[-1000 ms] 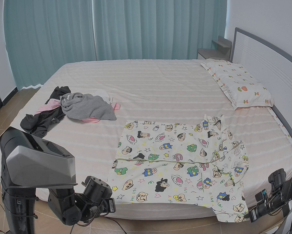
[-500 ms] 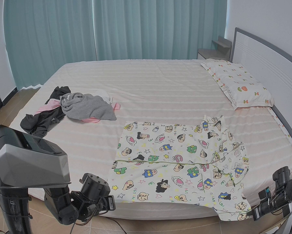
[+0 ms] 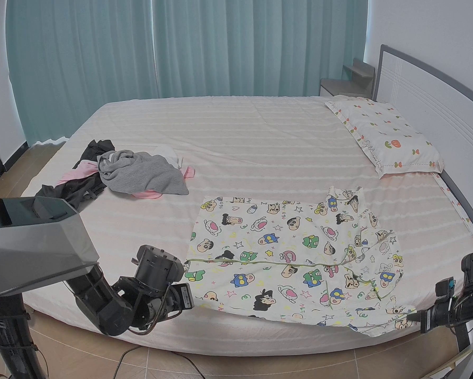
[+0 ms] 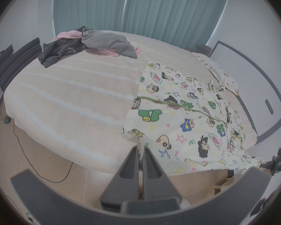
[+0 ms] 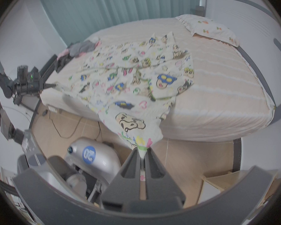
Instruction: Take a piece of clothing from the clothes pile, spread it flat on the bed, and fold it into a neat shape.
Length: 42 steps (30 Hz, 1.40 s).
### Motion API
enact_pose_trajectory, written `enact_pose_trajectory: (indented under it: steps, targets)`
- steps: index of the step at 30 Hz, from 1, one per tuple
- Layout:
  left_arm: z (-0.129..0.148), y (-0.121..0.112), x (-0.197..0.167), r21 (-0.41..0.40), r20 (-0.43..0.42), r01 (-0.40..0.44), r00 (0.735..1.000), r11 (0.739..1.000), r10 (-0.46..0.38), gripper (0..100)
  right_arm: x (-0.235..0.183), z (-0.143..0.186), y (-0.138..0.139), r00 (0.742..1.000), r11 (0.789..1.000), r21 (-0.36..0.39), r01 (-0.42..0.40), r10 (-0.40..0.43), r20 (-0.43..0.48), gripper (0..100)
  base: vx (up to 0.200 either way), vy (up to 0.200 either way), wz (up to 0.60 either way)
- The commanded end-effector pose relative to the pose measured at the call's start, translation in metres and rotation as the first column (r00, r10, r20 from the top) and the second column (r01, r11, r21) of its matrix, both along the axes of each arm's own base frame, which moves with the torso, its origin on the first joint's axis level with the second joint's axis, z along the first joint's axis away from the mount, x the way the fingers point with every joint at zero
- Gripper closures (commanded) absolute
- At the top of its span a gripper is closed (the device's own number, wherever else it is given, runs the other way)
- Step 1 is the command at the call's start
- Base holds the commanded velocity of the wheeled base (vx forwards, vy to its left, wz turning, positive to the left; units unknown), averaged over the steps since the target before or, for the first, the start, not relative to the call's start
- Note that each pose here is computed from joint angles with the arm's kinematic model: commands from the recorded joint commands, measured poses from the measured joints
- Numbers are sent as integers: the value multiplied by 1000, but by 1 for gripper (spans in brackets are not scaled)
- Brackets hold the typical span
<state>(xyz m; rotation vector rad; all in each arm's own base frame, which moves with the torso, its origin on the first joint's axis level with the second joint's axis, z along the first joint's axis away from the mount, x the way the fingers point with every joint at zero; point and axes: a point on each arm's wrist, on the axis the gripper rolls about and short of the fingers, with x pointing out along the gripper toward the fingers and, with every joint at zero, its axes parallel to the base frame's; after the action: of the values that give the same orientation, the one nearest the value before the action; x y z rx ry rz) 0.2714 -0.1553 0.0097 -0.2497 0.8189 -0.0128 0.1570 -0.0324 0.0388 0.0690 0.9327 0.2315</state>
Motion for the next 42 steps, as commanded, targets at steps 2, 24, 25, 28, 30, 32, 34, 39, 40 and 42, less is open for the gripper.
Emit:
enact_pose_trajectory:
  steps: [2,24,25,28,30,32,34,39,40,42]
  targets:
    - [14,-7,21,-33,24,-31,999,999,32,100,24,16,-7,995,999,33,33,-36,95,100,0,0,0]
    - [19,-24,83,-26,-26,-97,995,995,96,100,102,20,-17,986,991,129,44,-64,154,100,0,0,0]
    - [19,-25,84,-26,-26,-97,995,995,96,100,105,19,-16,986,991,126,43,-63,155,100,0,0,0]
    - [13,-29,93,-27,-26,-100,995,995,99,100,116,18,-17,985,991,124,42,-61,161,100,0,0,0]
    - [6,-31,97,-33,-32,-112,993,993,111,100,122,17,-17,985,991,125,37,-58,165,100,0,0,0]
    - [2,-32,101,-39,-32,-127,992,991,125,100,127,17,-17,983,990,131,49,-70,167,100,0,0,0]
    - [1,-31,107,-49,-28,-144,989,988,143,100,135,18,-19,981,988,143,60,-85,177,100,0,0,0]
    - [5,-30,115,-91,-10,-178,984,980,178,100,145,18,-21,977,987,137,81,-106,185,100,0,0,0]
    - [7,-30,117,-102,-4,-185,983,977,186,100,147,17,-23,976,987,131,90,-113,184,100,0,0,0]
    - [9,-30,118,-108,0,-190,982,976,191,100,149,15,-23,976,987,126,94,-117,184,100,0,0,0]
